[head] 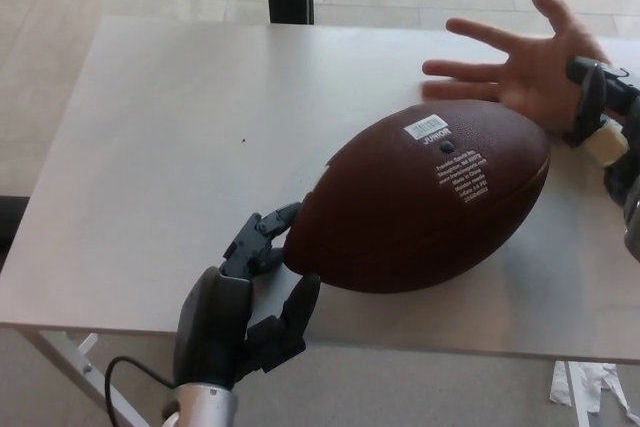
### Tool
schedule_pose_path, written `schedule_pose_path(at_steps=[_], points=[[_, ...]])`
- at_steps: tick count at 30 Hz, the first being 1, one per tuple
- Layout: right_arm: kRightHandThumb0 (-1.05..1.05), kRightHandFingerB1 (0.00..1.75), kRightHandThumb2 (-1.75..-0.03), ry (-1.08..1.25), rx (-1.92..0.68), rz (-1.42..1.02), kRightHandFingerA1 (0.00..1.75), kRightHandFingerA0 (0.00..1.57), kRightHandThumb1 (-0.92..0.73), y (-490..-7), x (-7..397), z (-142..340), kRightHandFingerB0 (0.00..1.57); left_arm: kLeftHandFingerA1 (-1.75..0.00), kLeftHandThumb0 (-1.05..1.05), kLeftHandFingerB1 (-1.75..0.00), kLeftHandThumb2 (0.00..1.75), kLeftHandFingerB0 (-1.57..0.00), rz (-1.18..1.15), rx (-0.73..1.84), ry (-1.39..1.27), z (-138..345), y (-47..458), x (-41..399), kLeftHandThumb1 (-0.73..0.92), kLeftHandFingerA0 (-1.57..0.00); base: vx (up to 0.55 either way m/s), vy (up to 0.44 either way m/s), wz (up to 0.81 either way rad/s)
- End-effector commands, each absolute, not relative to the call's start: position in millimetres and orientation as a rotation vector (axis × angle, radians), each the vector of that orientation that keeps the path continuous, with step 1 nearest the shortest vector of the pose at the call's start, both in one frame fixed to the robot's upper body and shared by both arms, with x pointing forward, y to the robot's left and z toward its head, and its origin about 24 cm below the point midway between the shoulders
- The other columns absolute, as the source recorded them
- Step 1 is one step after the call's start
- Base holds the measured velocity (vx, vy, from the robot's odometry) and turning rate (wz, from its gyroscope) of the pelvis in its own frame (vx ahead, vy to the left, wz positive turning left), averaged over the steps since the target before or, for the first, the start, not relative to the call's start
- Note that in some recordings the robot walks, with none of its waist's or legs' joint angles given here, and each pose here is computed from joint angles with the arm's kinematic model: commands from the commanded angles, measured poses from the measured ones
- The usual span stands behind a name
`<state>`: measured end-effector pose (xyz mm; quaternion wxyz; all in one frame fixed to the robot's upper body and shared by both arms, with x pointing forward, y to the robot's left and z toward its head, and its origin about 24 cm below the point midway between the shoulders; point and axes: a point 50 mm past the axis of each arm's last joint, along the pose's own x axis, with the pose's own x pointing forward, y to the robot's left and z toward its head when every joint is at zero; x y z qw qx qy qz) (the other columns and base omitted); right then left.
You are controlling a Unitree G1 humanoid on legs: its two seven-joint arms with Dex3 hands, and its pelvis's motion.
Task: The robot uses both its hands to grab the left and right ends of a football kept in the middle of the desk infront of it, lifts it up and places it in the palm of a person
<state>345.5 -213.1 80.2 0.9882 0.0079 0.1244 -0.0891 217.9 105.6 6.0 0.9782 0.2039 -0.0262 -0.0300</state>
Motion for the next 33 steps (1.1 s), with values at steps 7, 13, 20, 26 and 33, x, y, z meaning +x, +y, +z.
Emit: schedule_pose_path(at_steps=[7, 13, 20, 26, 33], points=[[-1.05, 0.29, -0.83, 0.299, 0.108, -0.066, 0.53, 0.32, -0.92, -200, 332, 54, 0.17, -0.67, -0.89, -0.43, 0.81, -0.30, -0.103, 0.433, 0.002, -9, 102, 210, 0.91, -0.52, 0.00, 0.000, 0.00], [-1.00, 0.34, -1.23, 0.329, 0.303, 0.002, 0.55, 0.21, -0.79, -191, 331, 50, 0.06, -0.64, -0.88, -0.43, 0.82, -0.29, -0.104, 0.427, 0.004, -9, 103, 211, 0.92, -0.51, 0.00, 0.000, 0.00], [-1.00, 0.25, -1.25, 0.345, 0.382, 0.055, 0.57, 0.27, -0.79, -187, 327, 42, 0.08, -0.62, -0.86, -0.42, 0.82, -0.29, -0.100, 0.417, 0.014, -8, 102, 212, 0.91, -0.49, 0.00, 0.000, 0.00], [-1.05, 0.21, -1.30, 0.297, 0.408, 0.143, 0.57, 0.38, -0.86, -189, 335, 56, 0.10, -0.63, -0.85, -0.44, 0.81, -0.33, -0.061, 0.362, 0.050, -7, 102, 218, 0.92, -0.47, 0.00, 0.000, 0.00], [-1.05, 0.29, -0.83, 0.246, 0.380, 0.262, 0.53, 0.66, -0.92, -180, 343, 80, 0.18, -0.59, -0.89, -0.32, 0.86, -0.11, 0.021, 0.158, 0.160, 5, 97, 244, 0.92, -0.44, 0.00, 0.000, 0.00]])
